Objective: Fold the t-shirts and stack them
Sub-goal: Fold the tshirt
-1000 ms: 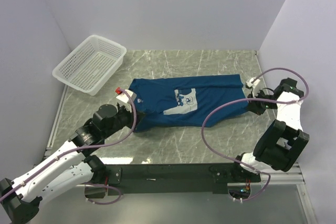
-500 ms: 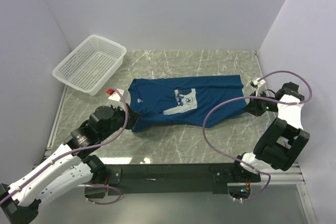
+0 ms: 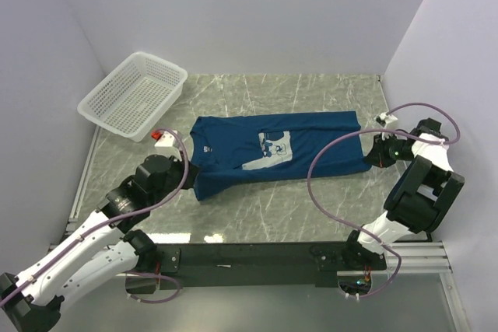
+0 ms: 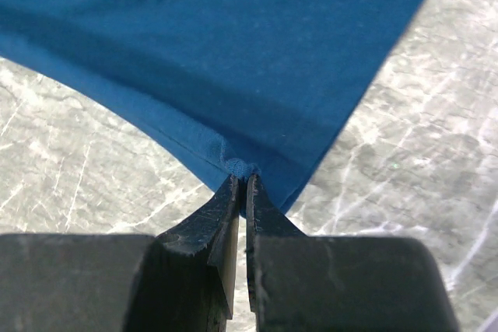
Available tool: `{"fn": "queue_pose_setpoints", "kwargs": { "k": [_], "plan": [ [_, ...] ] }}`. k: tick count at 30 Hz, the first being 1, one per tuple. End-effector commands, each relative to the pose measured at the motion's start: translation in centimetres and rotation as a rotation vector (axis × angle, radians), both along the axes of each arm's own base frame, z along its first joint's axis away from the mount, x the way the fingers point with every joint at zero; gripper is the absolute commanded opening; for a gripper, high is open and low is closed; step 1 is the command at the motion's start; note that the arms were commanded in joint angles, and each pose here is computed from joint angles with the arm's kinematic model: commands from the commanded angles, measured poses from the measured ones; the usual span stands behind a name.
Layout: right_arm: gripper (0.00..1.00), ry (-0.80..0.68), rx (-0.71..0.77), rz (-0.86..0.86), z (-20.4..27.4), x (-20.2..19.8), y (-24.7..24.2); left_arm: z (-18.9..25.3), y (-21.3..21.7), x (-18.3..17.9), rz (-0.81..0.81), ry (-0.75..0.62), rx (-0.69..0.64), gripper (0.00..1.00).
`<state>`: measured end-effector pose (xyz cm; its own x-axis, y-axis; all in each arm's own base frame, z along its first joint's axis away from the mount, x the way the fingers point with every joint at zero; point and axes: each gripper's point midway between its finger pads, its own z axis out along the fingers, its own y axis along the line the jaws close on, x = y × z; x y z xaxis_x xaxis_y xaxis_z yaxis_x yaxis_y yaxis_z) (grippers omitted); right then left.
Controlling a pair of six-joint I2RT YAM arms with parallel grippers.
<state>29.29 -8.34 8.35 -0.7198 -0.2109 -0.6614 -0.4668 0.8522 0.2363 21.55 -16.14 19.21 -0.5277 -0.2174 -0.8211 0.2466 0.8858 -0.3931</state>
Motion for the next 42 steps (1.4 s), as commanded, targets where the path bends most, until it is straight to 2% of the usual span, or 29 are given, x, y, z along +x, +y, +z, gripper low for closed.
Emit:
{"fn": "queue_pose_setpoints", "kwargs": {
  "k": [1, 4, 8, 12, 19, 28, 42],
  "plan": [
    [0.0, -0.022, -0.026, -0.045, 0.9, 1.8, -1.7, 2.7, 0.3, 1.0, 0.029, -0.063, -0.037, 0.01],
    [0.0, -0.01, -0.015, -0.04, 0.8, 1.9, -1.7, 2.9, -0.1, 1.2, -0.005, -0.078, -0.029, 0.01],
    [0.0, -0.009, -0.009, -0.006, 0.8, 1.6, -1.4, 3.7, -2.7, 0.6, -0.182, -0.122, -0.031, 0.01],
    [0.0, -0.015, -0.004, 0.031, 1.1, 0.9, -1.1, 3.6, -4.0, 0.5, -0.305, -0.146, 0.037, 0.01],
    [0.0, -0.027, -0.012, 0.008, 1.9, 0.5, -2.2, 2.1, -6.1, 0.9, -0.44, -0.094, 0.111, 0.01],
    [0.0, 0.017, -0.026, -0.007, 0.7, 0.3, -3.4, 1.7, -7.4, 2.2, -0.501, -0.092, 0.169, 0.01],
    [0.0, 0.05, 0.009, 0.015, 0.1, 1.7, -3.2, 2.5, -6.2, 5.4, -0.432, -0.121, 0.245, 0.01]
  ]
}}
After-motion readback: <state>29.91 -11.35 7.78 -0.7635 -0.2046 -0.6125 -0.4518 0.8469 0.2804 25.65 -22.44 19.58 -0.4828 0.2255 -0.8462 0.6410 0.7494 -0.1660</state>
